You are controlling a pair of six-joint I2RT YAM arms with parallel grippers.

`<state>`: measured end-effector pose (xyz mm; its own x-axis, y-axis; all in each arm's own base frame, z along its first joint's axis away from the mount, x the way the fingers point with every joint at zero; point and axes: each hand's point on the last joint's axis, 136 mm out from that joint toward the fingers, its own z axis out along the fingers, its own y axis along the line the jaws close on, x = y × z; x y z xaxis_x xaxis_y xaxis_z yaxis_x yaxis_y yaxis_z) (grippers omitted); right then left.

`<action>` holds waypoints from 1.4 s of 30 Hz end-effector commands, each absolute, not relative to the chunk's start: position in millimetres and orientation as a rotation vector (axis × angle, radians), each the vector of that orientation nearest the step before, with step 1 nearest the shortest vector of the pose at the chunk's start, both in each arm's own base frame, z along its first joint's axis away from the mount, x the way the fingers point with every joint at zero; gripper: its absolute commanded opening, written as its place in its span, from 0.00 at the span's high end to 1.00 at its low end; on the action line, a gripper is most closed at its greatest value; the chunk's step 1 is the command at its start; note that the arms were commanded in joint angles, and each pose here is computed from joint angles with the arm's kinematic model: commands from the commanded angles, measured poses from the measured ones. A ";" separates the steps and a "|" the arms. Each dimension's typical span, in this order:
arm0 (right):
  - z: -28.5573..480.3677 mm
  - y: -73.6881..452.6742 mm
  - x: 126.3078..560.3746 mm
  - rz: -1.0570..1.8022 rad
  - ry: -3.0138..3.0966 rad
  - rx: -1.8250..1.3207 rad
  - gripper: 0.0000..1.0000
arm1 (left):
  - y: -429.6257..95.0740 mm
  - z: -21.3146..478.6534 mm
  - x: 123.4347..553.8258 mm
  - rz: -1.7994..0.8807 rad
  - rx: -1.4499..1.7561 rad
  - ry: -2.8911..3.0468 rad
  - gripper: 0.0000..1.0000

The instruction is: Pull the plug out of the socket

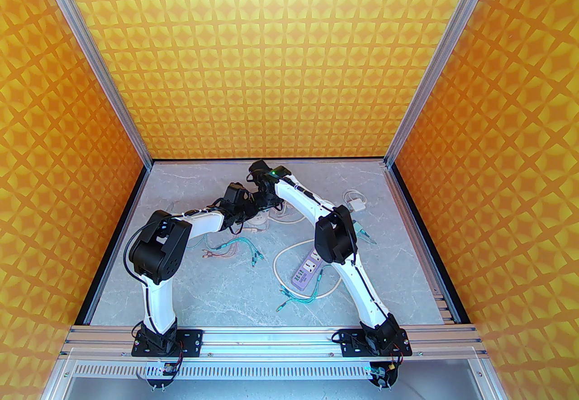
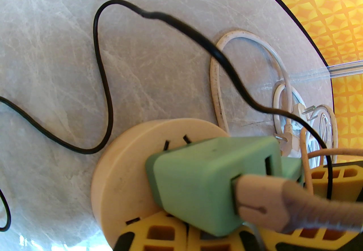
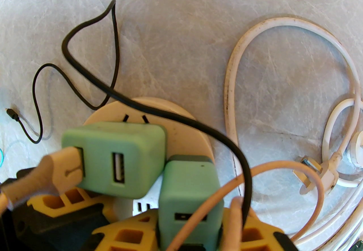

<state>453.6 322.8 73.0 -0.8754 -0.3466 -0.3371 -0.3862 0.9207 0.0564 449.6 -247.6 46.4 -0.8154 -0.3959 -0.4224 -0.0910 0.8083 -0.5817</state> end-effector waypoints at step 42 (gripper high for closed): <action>105.5 358.7 433.5 0.317 2.714 -0.595 0.67 | -225.7 -58.3 377.5 -0.465 -0.371 2.845 1.00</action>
<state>451.3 321.3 79.4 -0.8808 -0.3443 -0.3251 -0.3650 0.9310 0.0030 451.7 -254.3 47.4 -0.8246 -0.3664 -0.4311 -0.0773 0.8278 -0.5557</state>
